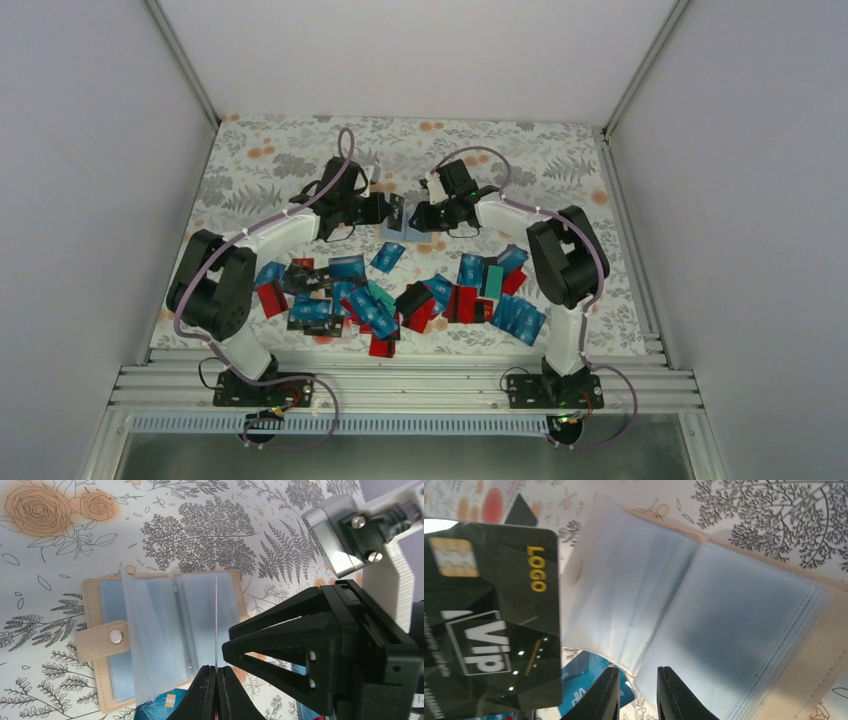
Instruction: Put the credit cards into the card holder
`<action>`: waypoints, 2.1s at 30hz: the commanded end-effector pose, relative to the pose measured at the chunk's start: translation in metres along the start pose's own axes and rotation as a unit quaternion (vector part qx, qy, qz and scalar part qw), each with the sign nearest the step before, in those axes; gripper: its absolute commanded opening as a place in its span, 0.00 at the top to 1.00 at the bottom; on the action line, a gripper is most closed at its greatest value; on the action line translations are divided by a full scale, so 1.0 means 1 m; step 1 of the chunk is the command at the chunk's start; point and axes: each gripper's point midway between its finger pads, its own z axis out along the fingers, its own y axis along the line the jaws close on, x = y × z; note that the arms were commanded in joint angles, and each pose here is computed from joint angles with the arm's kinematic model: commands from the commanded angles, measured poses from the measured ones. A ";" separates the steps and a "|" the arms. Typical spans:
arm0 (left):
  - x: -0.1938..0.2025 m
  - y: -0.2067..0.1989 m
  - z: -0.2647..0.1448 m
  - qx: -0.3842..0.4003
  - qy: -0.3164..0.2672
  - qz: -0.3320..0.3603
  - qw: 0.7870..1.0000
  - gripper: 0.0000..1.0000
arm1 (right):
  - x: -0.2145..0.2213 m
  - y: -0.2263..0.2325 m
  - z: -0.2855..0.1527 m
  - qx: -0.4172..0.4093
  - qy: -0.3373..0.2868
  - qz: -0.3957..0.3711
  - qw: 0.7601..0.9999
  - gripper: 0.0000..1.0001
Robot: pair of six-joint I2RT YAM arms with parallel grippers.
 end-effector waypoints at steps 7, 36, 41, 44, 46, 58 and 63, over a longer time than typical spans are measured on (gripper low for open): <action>-0.012 -0.003 0.015 0.042 0.000 -0.001 0.999 0.98 | 0.017 -0.058 0.009 0.082 0.035 0.029 0.996 0.83; -0.002 0.025 0.053 0.057 0.019 -0.073 0.996 0.98 | 0.038 -0.068 0.006 0.074 0.048 0.047 0.995 0.88; -0.001 0.023 0.057 0.073 0.020 -0.083 0.994 0.98 | 0.038 -0.068 0.006 0.072 0.048 0.048 0.995 0.89; 0.000 0.022 0.059 0.077 0.022 -0.088 0.993 0.98 | 0.039 -0.068 0.006 0.071 0.049 0.048 0.995 0.89; 0.001 0.023 0.060 0.076 0.022 -0.090 0.993 0.98 | 0.038 -0.067 0.006 0.070 0.048 0.049 0.995 0.89; -0.001 0.033 0.054 0.055 0.002 -0.098 0.994 0.98 | 0.039 -0.066 0.007 0.066 0.050 0.049 0.995 0.90; 0.000 0.033 0.057 0.063 0.002 -0.102 0.993 0.98 | 0.038 -0.064 0.006 0.064 0.049 0.048 0.996 0.90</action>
